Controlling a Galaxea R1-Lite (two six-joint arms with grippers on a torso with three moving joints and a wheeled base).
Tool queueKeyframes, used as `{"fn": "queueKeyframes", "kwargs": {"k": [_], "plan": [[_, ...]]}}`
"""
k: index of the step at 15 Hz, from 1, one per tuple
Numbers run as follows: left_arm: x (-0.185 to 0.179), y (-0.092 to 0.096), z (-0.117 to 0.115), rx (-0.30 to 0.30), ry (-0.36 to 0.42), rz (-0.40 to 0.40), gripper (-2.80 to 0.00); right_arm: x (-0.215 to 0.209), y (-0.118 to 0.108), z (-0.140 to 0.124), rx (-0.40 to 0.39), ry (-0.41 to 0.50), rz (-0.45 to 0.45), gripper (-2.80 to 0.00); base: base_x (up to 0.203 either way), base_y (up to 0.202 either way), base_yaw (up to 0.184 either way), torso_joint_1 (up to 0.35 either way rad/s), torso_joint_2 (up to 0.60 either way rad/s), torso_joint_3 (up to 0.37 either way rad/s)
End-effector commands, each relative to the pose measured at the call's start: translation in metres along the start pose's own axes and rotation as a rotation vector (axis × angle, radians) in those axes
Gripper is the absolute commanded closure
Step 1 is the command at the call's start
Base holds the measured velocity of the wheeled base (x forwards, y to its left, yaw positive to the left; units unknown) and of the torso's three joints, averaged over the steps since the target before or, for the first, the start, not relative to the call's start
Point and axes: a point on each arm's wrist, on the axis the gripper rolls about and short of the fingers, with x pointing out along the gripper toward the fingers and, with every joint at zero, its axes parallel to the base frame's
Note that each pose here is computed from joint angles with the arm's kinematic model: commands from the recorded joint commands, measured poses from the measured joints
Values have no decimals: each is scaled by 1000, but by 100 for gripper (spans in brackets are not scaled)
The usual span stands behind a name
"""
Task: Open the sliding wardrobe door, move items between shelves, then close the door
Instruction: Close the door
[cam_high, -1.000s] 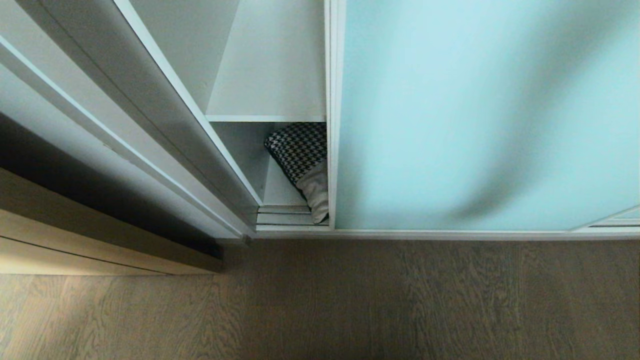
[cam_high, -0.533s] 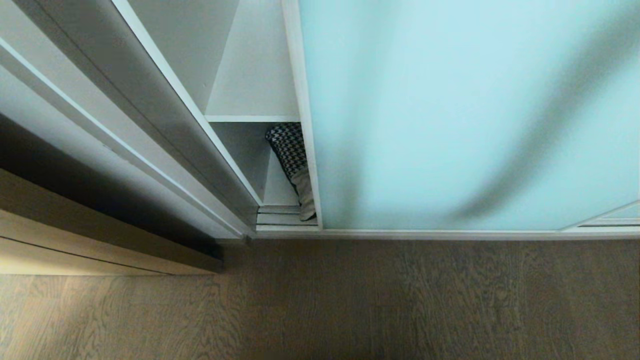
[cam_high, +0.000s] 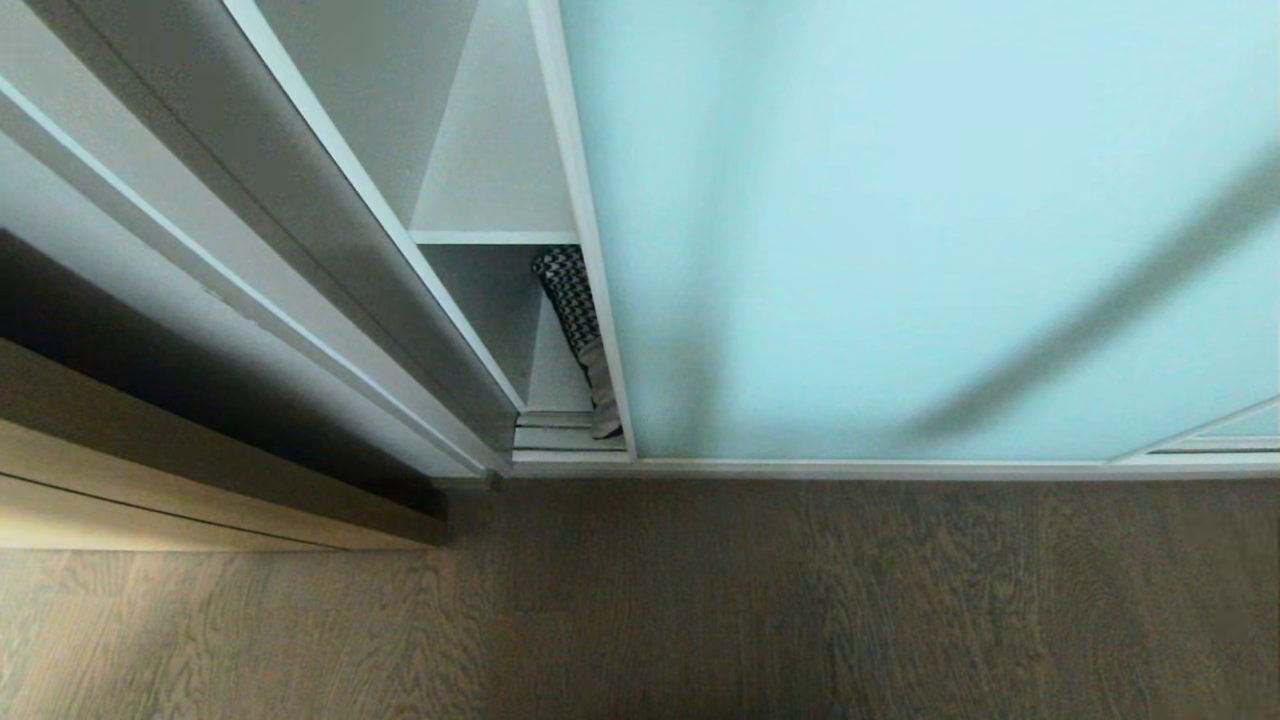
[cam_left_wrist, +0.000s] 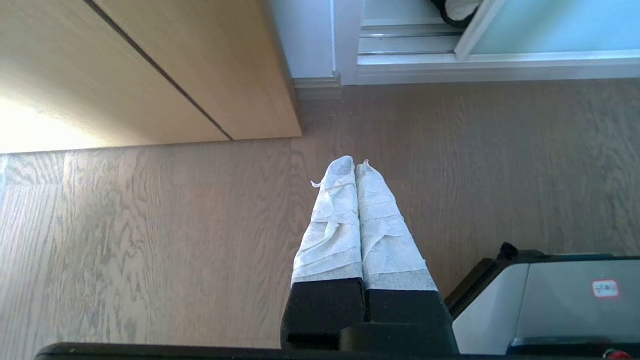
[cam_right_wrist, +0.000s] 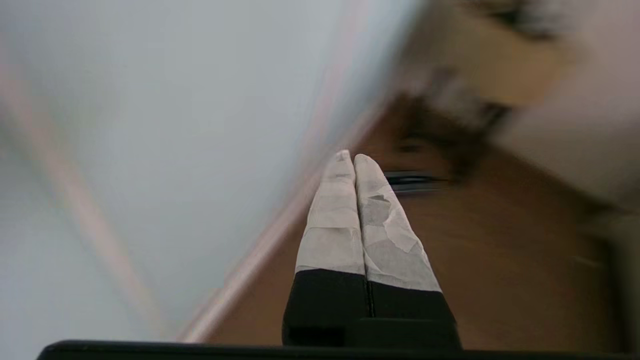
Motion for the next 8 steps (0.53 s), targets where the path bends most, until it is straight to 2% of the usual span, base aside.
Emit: {"fn": "queueKeyframes", "kwargs": {"k": [1,3,7,8], "plan": [[0,0,0,0,3,0,0,35,-12,-8,45,75,119,0,0,0,0,0,0,0],[0,0,0,0,2,0,0,46,-9,-5,89,141,258,0,0,0,0,0,0,0],[0,0,0,0,3,0,0,57,-7,-13,151,344,606,0,0,0,0,0,0,0],[0,0,0,0,3,0,0,60,-7,-15,170,385,663,0,0,0,0,0,0,0]]}}
